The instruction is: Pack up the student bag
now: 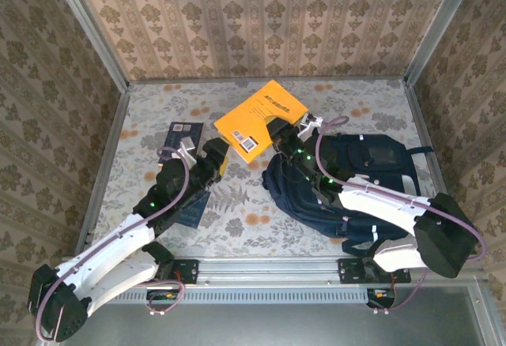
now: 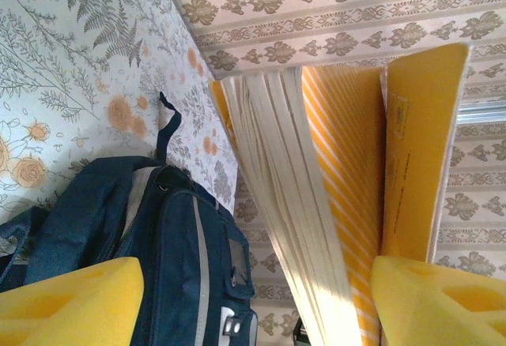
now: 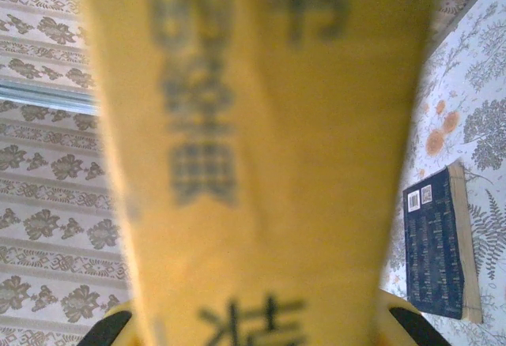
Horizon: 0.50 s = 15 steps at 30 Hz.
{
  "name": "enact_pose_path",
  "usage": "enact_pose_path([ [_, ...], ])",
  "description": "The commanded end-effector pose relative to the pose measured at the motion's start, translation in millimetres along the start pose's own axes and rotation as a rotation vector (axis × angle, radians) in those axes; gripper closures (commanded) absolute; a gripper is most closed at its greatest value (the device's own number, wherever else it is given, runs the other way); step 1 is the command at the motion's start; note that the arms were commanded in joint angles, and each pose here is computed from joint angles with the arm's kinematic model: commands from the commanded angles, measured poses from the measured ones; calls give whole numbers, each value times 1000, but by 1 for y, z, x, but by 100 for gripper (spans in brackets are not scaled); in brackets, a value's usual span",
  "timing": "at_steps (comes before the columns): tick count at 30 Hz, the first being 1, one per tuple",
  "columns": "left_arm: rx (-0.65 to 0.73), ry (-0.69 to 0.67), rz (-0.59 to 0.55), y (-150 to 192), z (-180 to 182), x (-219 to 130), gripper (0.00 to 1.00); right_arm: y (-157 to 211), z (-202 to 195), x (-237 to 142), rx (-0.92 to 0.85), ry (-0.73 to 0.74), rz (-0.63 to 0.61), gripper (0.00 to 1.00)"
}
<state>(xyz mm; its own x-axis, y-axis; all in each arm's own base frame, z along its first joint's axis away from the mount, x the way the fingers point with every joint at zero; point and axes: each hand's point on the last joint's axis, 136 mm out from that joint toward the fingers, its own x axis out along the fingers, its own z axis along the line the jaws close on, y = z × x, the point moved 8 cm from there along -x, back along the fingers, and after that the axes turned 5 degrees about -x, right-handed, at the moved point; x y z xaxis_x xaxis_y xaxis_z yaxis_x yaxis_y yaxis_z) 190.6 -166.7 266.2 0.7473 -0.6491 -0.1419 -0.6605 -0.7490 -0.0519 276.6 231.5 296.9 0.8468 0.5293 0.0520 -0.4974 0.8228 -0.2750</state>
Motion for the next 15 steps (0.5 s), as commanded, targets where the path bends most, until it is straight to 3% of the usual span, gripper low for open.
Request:
enact_pose_path([
  [1,-4,43,-28,-1,-5,-8,22,-12,32,-15,35,-130,-72,100],
  [8,-8,36,-38,2,1,-15,25,-18,31,-16,33,-118,-99,100],
  [9,-7,41,-32,3,-1,-15,23,-17,31,-16,37,-118,-97,100],
  [12,7,62,-1,7,-10,-11,2,-15,30,-13,51,-124,-87,100],
  [15,42,84,36,12,-23,-7,0,-13,29,-10,60,-128,-74,100],
])
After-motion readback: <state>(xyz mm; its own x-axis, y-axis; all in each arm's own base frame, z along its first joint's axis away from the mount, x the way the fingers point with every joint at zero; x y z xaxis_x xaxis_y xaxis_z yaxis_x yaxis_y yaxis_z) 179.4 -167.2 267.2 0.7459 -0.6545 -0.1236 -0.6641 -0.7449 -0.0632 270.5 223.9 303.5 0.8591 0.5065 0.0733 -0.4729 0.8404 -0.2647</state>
